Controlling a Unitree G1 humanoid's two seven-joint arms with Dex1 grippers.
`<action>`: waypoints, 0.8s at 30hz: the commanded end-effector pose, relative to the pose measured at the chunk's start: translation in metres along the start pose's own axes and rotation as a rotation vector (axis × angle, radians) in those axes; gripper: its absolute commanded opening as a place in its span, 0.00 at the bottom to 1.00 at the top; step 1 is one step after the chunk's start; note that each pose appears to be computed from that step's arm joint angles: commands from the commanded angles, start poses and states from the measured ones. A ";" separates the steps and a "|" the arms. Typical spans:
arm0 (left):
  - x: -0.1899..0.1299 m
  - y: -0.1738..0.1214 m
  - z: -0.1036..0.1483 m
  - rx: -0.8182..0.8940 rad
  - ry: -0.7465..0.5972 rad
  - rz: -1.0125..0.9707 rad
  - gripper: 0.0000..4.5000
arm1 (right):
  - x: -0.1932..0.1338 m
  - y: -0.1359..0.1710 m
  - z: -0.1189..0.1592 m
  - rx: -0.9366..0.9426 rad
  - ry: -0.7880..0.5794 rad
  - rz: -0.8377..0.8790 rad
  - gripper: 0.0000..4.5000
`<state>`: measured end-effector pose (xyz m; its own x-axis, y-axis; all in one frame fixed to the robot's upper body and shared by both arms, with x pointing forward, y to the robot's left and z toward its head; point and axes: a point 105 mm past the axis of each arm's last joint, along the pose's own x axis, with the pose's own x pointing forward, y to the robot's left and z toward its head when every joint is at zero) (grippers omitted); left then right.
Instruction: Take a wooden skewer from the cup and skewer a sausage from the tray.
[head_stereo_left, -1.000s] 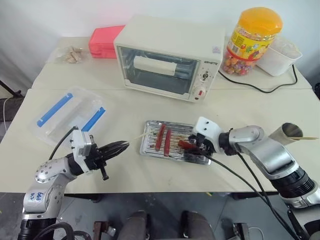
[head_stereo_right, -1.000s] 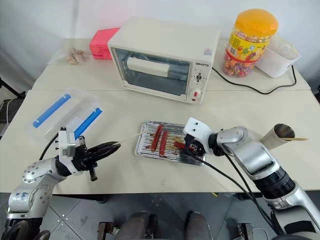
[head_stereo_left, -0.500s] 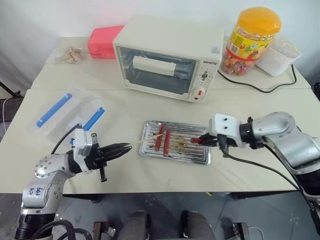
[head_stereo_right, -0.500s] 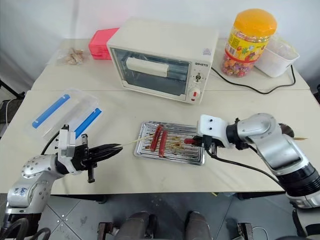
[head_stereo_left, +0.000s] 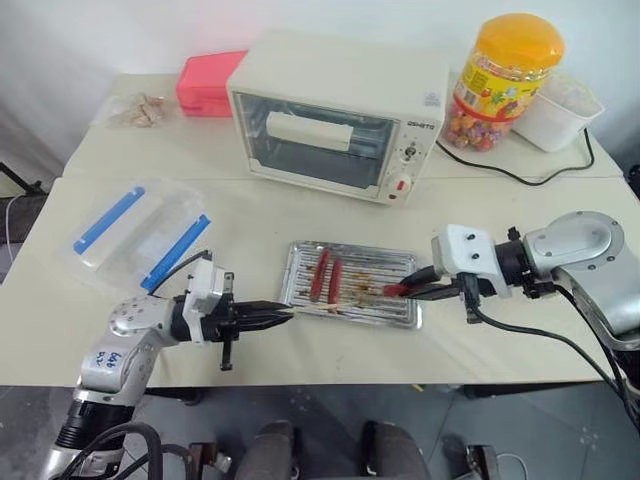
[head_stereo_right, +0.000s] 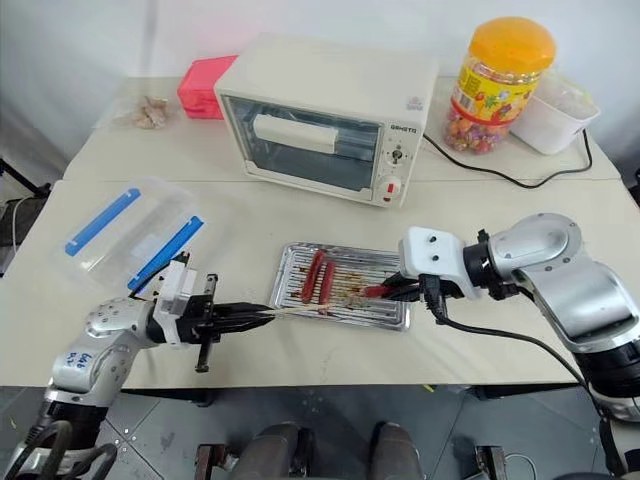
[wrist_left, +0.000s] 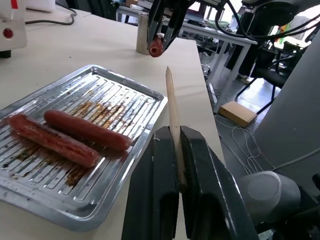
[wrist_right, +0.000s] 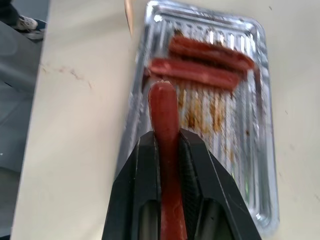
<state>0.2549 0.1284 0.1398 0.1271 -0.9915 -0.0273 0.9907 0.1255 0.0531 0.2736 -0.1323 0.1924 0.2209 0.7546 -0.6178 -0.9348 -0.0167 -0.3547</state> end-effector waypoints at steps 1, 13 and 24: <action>0.003 0.005 0.004 0.030 -0.014 0.007 0.00 | -0.003 0.002 0.011 -0.029 -0.023 -0.003 0.07; 0.008 0.006 0.004 0.034 -0.029 -0.002 0.00 | 0.006 0.005 0.010 -0.012 -0.024 0.011 0.07; 0.008 0.005 0.004 0.028 -0.031 0.002 0.00 | 0.009 0.003 0.002 -0.004 -0.004 0.008 0.07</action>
<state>0.2615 0.1220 0.1398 0.1295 -0.9916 -0.0019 0.9897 0.1291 0.0615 0.2735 -0.1261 0.1817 0.2078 0.7503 -0.6276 -0.9439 -0.0145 -0.3298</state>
